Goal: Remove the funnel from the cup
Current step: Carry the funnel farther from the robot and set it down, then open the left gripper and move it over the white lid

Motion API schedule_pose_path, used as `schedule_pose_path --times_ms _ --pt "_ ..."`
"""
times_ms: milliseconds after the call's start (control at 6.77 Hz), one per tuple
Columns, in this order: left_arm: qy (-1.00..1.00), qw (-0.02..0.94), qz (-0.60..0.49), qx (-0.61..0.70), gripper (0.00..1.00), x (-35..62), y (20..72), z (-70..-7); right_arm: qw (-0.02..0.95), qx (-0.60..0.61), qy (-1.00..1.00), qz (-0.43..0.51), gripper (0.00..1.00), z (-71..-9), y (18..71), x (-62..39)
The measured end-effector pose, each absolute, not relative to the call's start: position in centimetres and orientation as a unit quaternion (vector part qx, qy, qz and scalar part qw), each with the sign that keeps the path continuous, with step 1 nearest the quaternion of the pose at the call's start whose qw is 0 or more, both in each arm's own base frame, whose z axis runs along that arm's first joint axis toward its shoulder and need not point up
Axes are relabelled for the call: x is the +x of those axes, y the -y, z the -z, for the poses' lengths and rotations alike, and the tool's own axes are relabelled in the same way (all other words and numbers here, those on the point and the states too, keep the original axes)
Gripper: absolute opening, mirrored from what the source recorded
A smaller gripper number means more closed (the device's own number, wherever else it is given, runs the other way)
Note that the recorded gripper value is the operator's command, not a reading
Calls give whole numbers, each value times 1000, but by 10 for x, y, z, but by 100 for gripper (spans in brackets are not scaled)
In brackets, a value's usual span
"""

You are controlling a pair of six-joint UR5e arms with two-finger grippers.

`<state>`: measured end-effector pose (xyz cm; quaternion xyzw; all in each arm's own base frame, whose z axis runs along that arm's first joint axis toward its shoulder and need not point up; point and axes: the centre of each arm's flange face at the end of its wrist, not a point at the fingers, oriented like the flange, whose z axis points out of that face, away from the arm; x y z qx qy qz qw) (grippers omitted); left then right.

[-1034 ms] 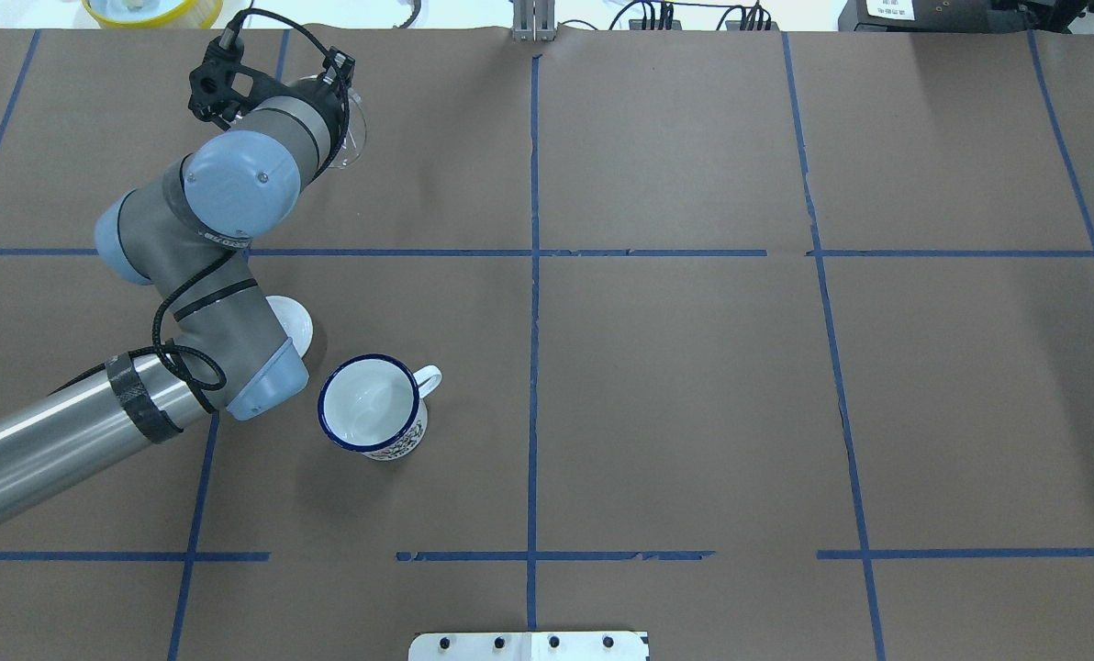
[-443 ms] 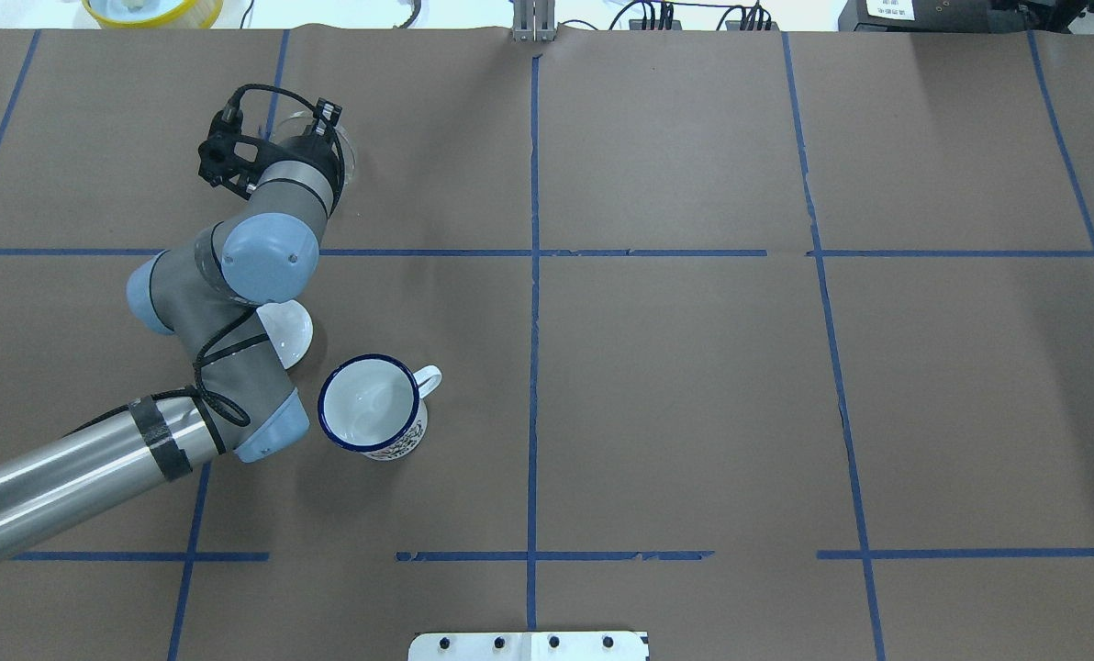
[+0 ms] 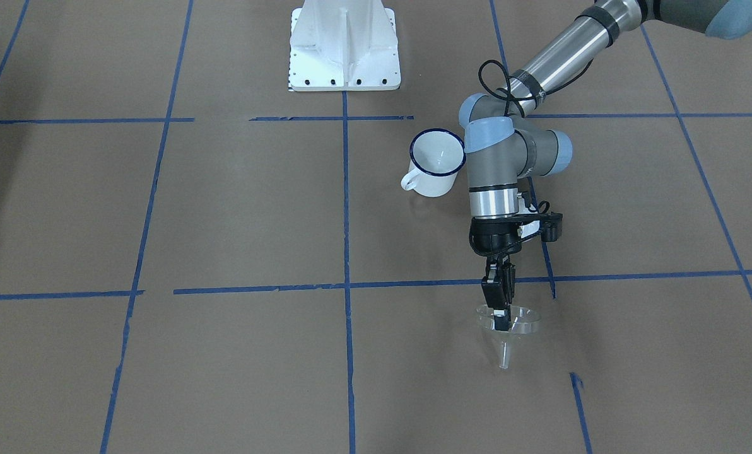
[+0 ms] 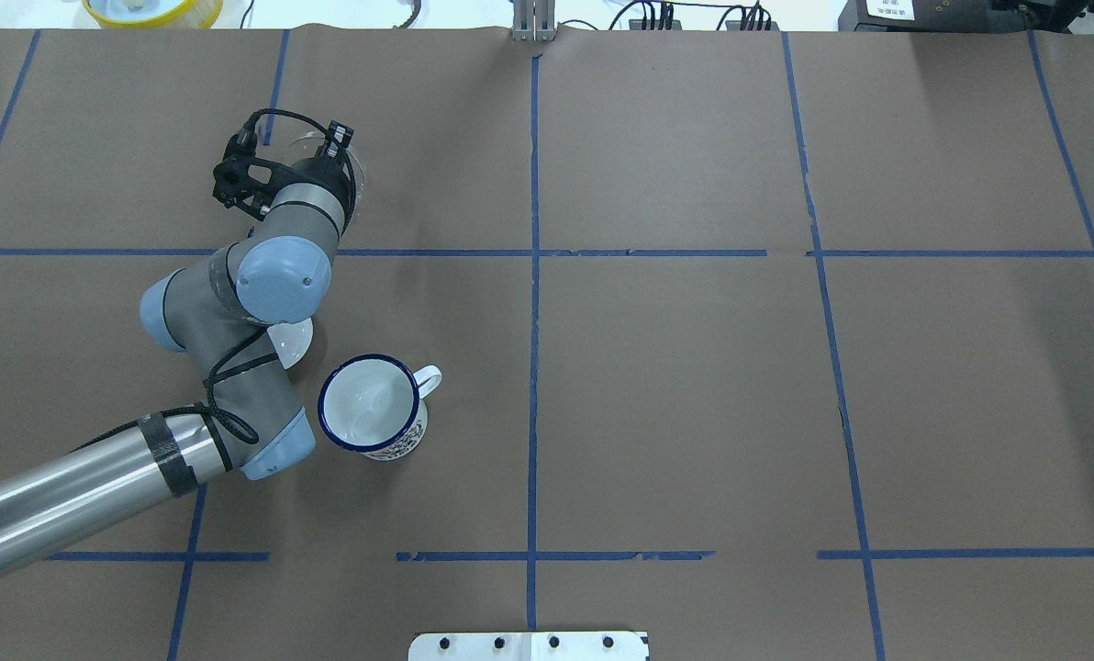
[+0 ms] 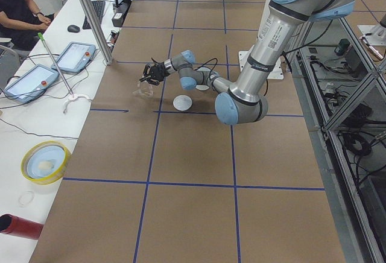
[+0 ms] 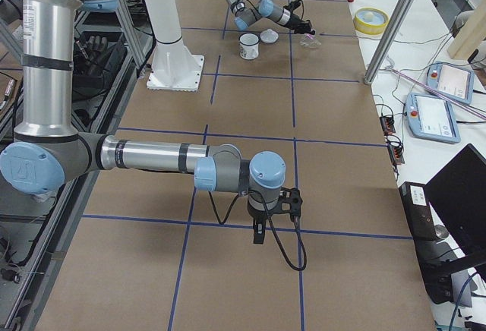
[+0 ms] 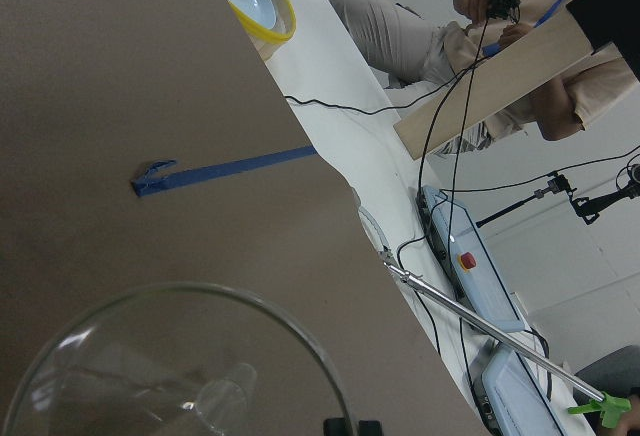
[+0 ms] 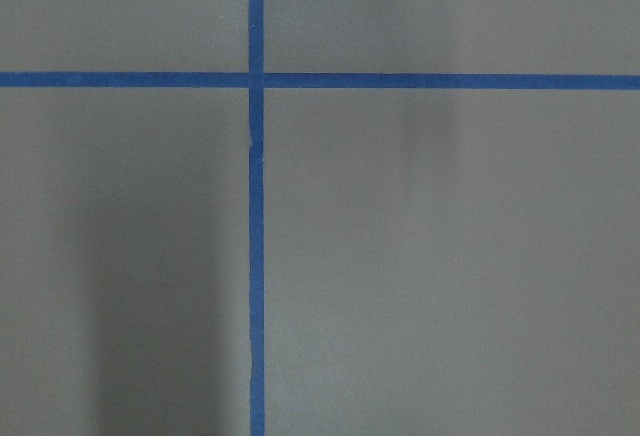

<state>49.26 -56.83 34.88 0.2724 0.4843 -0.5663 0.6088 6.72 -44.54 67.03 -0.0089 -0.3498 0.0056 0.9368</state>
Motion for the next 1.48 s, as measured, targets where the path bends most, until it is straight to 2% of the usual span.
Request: schedule_pose_path --times_ms 443,886,1182,1477 --pt "-477 683 484 268 100 472 561 -314 937 -9 350 -6 100 -670 445 67" --pt "-442 818 326 171 100 396 537 -258 937 -9 350 -6 100 -670 445 67" --pt "-423 877 197 115 100 374 520 -275 937 -9 350 -6 100 -670 445 67" --pt "-401 904 118 87 100 374 509 -321 937 -9 350 -6 100 -670 445 67"
